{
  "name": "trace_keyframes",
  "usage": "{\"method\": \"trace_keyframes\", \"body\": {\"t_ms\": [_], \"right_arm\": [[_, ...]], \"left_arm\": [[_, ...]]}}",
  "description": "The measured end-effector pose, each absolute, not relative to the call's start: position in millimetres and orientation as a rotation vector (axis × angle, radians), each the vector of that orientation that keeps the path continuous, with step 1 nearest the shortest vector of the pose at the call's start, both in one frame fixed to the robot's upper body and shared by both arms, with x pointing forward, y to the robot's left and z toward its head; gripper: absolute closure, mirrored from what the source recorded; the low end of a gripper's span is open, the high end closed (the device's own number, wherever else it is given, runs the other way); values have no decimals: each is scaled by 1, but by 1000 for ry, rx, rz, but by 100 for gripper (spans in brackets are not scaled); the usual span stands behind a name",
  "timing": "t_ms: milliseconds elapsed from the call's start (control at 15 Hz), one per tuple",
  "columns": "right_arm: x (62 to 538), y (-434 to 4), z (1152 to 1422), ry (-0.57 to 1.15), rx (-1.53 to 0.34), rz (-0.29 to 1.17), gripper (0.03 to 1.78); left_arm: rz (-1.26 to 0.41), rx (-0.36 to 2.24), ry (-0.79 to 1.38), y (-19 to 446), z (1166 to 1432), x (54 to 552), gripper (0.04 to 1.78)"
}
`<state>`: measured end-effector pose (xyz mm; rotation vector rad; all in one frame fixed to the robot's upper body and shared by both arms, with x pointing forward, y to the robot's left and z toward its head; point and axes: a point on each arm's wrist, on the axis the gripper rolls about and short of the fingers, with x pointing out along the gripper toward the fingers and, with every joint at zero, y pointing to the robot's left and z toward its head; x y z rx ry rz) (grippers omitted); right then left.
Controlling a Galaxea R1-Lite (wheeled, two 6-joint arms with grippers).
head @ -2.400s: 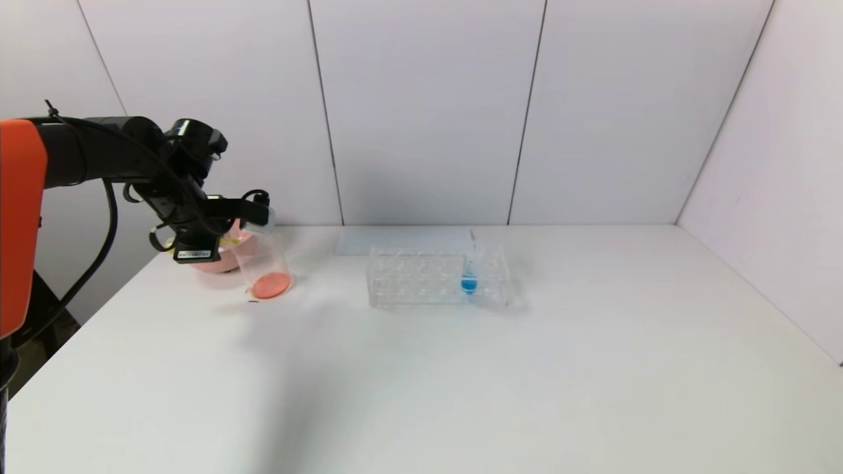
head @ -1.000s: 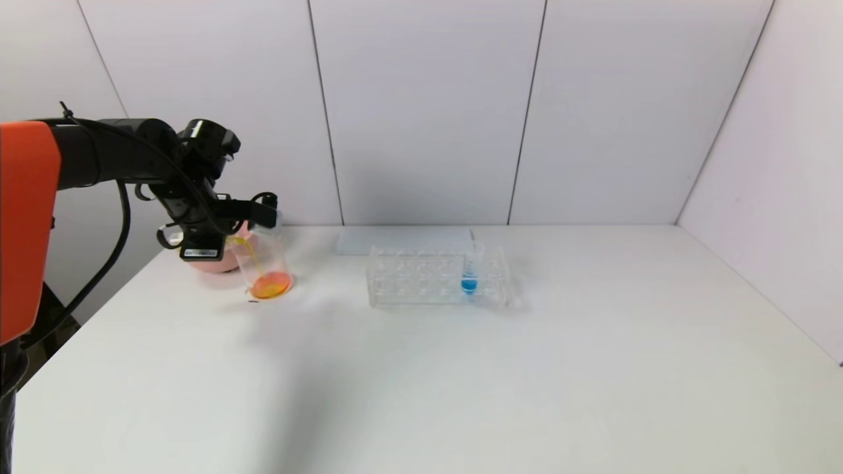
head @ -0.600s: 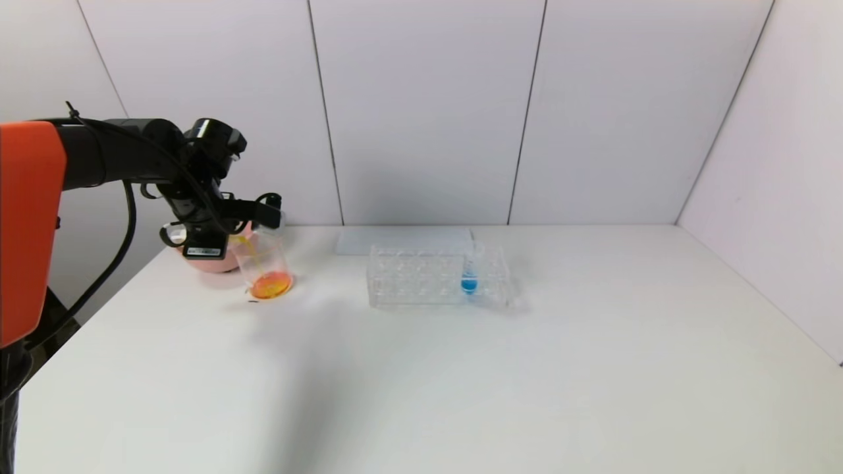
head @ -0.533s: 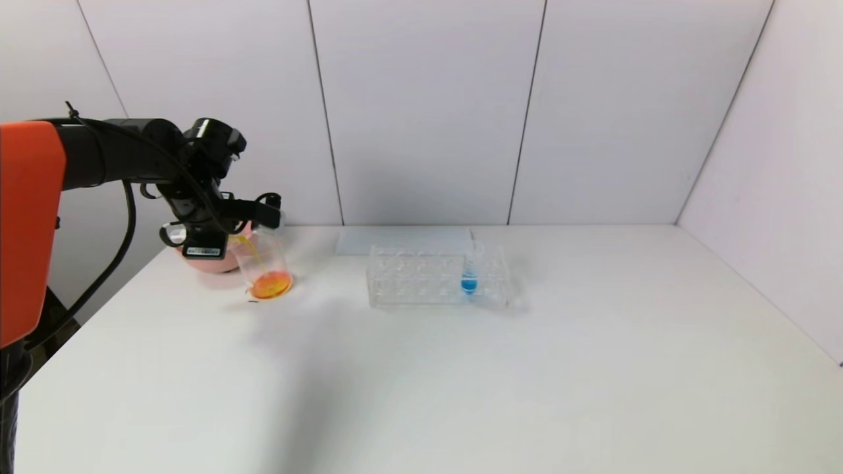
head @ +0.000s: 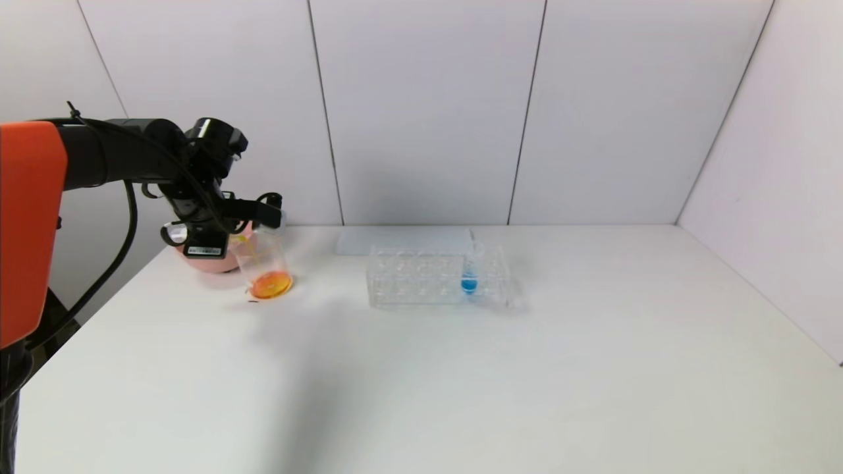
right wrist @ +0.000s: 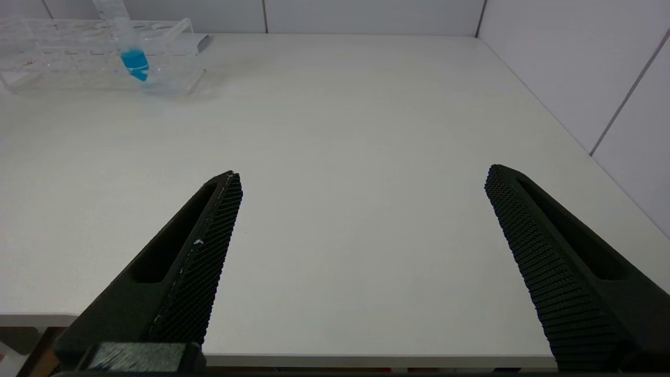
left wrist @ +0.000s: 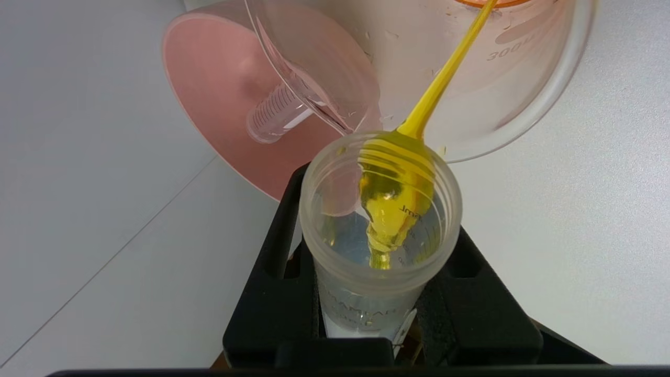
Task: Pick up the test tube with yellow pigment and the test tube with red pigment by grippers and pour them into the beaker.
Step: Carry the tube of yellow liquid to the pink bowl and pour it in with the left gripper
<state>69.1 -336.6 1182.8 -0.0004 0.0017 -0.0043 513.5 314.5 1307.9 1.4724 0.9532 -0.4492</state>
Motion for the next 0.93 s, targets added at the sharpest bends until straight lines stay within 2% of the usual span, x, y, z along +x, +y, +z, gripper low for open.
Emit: {"method": "trace_keyframes", "body": {"t_ms": [933], "right_arm": [[69, -337, 1183, 2, 0, -4, 11]], "left_arm": [[-432, 1503, 966, 313, 1308, 514, 130]]}}
